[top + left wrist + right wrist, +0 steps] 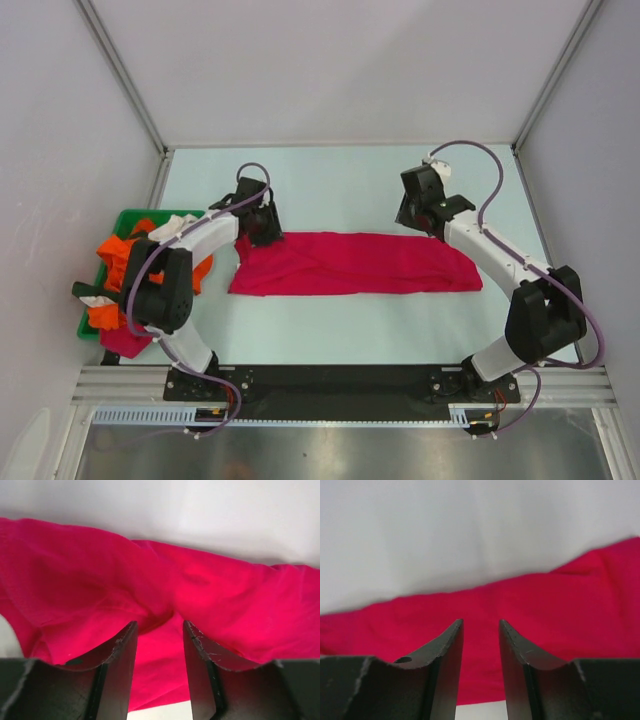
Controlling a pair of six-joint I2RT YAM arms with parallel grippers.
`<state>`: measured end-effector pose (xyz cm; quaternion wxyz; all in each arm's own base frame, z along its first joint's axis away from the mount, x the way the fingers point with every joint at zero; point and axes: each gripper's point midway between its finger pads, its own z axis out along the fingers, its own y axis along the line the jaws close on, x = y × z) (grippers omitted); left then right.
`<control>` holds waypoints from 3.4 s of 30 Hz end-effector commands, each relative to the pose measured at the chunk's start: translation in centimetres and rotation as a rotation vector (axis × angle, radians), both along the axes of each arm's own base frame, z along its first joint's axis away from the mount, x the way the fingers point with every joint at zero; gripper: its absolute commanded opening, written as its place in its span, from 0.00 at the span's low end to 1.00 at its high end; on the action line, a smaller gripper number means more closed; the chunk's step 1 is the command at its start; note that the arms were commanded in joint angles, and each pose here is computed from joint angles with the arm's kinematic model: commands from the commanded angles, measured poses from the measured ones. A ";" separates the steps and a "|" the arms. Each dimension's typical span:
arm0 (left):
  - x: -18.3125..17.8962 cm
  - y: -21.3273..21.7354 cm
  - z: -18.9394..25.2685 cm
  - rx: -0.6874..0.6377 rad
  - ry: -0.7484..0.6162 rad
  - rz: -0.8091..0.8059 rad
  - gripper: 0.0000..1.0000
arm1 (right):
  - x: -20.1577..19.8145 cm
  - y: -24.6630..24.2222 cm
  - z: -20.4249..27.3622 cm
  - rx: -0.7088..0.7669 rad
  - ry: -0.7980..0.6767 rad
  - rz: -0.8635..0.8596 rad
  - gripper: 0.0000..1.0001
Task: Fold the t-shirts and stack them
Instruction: Fold the other side of the tshirt into a rectangle
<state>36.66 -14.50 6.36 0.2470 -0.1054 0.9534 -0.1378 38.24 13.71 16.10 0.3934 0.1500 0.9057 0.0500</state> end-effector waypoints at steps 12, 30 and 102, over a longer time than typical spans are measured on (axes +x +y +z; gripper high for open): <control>0.9 -2.9 -1.0 -0.038 0.007 -0.045 0.38 | -3.3 -1.1 -1.7 -0.056 0.033 -0.002 0.38; -1.0 -1.7 -0.5 -0.001 -0.003 -0.032 0.00 | -2.9 -0.9 -2.7 -0.056 0.045 0.002 0.36; -3.5 -1.9 -2.5 0.155 0.047 0.015 0.57 | -2.9 -5.6 -10.7 -0.015 0.237 -0.166 0.20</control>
